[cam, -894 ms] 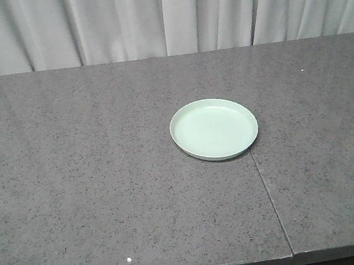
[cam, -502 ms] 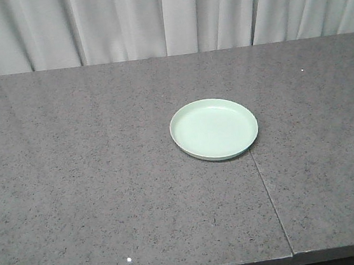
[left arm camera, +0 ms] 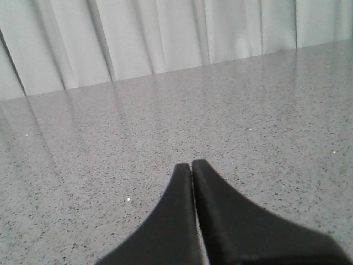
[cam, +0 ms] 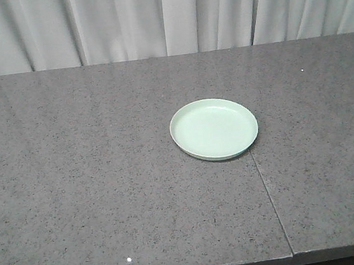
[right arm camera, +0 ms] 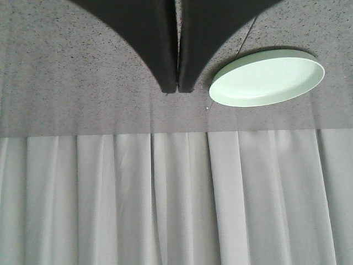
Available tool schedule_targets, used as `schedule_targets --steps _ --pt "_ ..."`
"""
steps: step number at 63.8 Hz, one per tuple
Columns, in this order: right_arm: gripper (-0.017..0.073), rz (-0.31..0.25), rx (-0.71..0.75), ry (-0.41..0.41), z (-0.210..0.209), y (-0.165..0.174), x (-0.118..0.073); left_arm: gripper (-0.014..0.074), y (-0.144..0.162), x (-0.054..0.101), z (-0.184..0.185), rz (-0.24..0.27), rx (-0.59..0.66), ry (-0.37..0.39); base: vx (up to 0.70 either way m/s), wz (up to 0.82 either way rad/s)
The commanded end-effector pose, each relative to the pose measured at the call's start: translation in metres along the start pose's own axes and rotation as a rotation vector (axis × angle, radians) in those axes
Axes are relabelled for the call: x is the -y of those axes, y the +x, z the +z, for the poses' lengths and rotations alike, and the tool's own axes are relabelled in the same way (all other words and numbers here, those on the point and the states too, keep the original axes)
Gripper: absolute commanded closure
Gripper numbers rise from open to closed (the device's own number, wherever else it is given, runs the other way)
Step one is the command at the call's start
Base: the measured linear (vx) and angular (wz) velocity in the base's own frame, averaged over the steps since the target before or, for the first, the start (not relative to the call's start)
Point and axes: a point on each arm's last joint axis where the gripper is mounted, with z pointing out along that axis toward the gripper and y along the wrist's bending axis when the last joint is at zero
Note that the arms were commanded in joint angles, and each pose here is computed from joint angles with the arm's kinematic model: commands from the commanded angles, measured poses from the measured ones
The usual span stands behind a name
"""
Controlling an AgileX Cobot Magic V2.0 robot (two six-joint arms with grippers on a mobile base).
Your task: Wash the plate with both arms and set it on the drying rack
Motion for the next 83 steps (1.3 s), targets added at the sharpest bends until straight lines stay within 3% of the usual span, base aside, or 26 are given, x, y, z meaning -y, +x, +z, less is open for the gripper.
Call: schedule_targets --steps 1,26,41,49,61,66,72,83 --pt "0.0561 -0.006 0.081 -0.01 -0.001 -0.007 -0.001 0.06 -0.015 0.0 -0.003 -0.011 0.109 0.005 0.0 0.0" --pt "0.0561 -0.006 0.084 -0.011 -0.001 -0.007 -0.001 0.06 -0.015 0.0 -0.003 -0.011 0.109 0.005 0.0 0.0" --pt "0.0561 0.145 0.123 -0.009 -0.002 -0.02 -0.001 0.06 -0.015 0.0 -0.003 -0.011 0.109 0.005 0.0 0.0" --pt "0.0561 0.138 0.11 -0.011 -0.002 -0.049 -0.003 0.06 -0.015 0.0 -0.003 -0.011 0.109 0.005 0.0 0.0" --pt "0.0561 0.108 -0.03 -0.002 0.01 -0.094 -0.006 0.06 -0.015 0.0 -0.003 -0.011 0.109 0.005 0.0 0.0" --pt "0.0561 0.073 -0.012 -0.003 0.018 -0.11 -0.007 0.06 -0.015 0.0 -0.003 -0.011 0.109 0.005 0.0 0.0" --pt "0.0561 0.071 0.004 -0.005 0.026 -0.127 -0.008 0.06 -0.015 0.0 -0.003 -0.011 0.109 0.005 0.0 0.0" --pt "0.0532 0.033 -0.163 0.001 0.052 -0.144 -0.01 0.06 -0.015 0.0 -0.003 -0.011 0.109 0.005 0.0 0.0"
